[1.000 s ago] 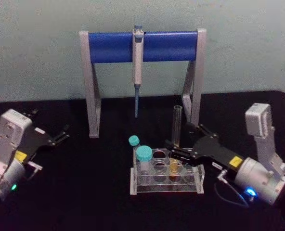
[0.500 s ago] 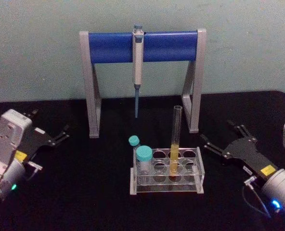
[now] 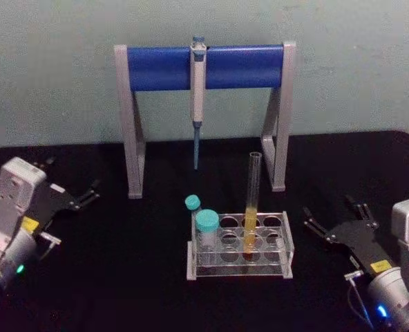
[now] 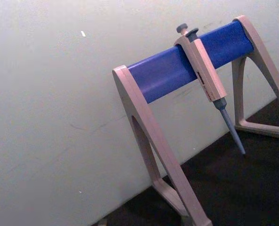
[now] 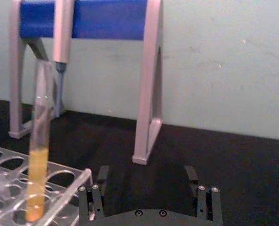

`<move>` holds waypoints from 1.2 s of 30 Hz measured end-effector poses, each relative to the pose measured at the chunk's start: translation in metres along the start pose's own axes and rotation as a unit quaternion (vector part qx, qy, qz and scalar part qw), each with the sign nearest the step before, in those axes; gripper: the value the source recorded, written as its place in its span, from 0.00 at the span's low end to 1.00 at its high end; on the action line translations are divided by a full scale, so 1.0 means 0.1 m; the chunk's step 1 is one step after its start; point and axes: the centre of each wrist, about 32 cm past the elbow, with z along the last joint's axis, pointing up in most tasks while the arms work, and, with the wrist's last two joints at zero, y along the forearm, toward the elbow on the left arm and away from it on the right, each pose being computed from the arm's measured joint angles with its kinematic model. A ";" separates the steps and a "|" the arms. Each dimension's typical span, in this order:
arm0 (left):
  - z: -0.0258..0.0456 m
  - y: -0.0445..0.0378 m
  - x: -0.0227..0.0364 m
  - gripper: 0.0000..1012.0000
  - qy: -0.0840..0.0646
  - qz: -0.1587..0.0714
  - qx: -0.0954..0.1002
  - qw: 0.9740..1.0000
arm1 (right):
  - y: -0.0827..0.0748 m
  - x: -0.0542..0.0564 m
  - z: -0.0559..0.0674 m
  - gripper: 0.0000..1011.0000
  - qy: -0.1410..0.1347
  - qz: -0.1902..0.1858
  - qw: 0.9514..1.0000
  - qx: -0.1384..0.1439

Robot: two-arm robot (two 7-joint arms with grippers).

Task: Pick up the test tube from the test tube rack, shake it, then place it back into the test tube rack.

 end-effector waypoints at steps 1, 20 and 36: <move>0.000 0.000 0.000 1.00 0.000 0.000 0.000 1.000 | 0.01 -0.01 -0.03 0.99 0.002 -0.004 1.000 -0.003; 0.000 0.000 0.000 1.00 0.000 0.000 0.000 1.000 | 0.05 -0.02 -0.11 0.99 0.007 -0.005 1.000 -0.022; 0.000 0.000 0.000 1.00 0.000 0.000 0.000 1.000 | 0.04 -0.02 -0.11 0.99 0.007 -0.005 1.000 -0.021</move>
